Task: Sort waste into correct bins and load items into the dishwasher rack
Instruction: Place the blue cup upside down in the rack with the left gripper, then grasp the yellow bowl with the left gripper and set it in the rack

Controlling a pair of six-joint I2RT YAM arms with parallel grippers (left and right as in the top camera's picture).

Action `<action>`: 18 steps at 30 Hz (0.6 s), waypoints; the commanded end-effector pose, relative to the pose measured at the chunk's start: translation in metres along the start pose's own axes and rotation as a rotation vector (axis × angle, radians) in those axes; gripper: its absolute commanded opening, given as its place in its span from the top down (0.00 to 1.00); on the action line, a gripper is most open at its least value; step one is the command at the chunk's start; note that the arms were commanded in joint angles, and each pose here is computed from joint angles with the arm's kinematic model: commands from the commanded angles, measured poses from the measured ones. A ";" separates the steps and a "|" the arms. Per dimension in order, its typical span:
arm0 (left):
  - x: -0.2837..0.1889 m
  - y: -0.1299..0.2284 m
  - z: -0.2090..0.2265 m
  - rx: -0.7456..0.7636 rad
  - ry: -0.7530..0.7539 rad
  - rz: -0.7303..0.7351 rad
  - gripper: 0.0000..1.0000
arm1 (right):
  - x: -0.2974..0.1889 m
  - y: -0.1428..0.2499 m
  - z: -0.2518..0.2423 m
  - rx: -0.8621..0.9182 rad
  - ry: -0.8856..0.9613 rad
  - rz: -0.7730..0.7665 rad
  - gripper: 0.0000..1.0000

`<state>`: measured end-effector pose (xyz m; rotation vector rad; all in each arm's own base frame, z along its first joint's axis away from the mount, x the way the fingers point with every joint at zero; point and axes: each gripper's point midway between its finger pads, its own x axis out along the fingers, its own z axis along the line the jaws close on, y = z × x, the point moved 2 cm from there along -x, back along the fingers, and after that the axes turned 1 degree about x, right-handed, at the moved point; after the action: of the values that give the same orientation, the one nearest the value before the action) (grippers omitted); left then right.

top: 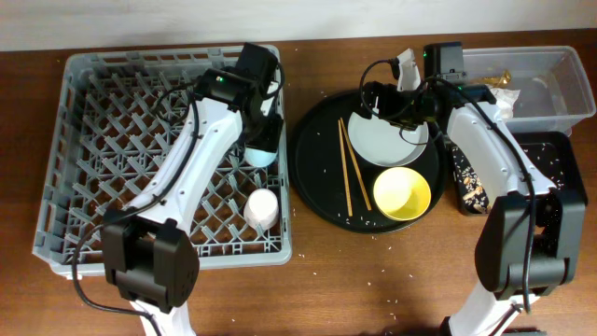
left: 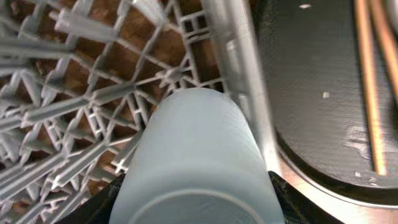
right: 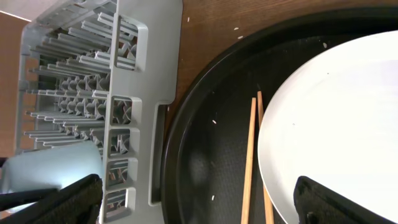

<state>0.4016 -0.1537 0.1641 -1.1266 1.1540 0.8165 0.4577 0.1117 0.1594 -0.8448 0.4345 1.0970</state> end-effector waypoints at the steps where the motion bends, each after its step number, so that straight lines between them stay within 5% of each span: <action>1: 0.004 0.004 0.017 -0.095 -0.106 0.007 0.61 | 0.003 0.000 -0.003 -0.004 0.020 0.002 0.01; 7: 0.037 0.013 0.004 -0.095 -0.037 0.086 0.61 | 0.003 0.000 -0.003 -0.005 0.020 0.001 0.01; 8: 0.040 0.014 0.004 -0.095 -0.038 0.094 0.53 | 0.003 0.000 -0.003 -0.005 0.020 0.001 0.01; 10: 0.041 0.012 0.004 -0.095 -0.037 0.087 0.19 | 0.003 0.000 -0.003 -0.005 0.020 0.001 0.01; 15: 0.002 -0.008 -0.015 -0.099 0.090 0.039 0.18 | -0.004 -0.002 0.002 -0.002 -0.013 -0.005 0.01; 18: -0.012 -0.017 -0.059 -0.045 0.241 0.001 0.19 | -0.073 -0.021 0.006 0.024 -0.082 -0.112 0.02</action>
<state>0.4069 -0.1762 0.1684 -1.2457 1.2348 0.8398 0.4548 0.1026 0.1661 -0.7966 0.4161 1.1047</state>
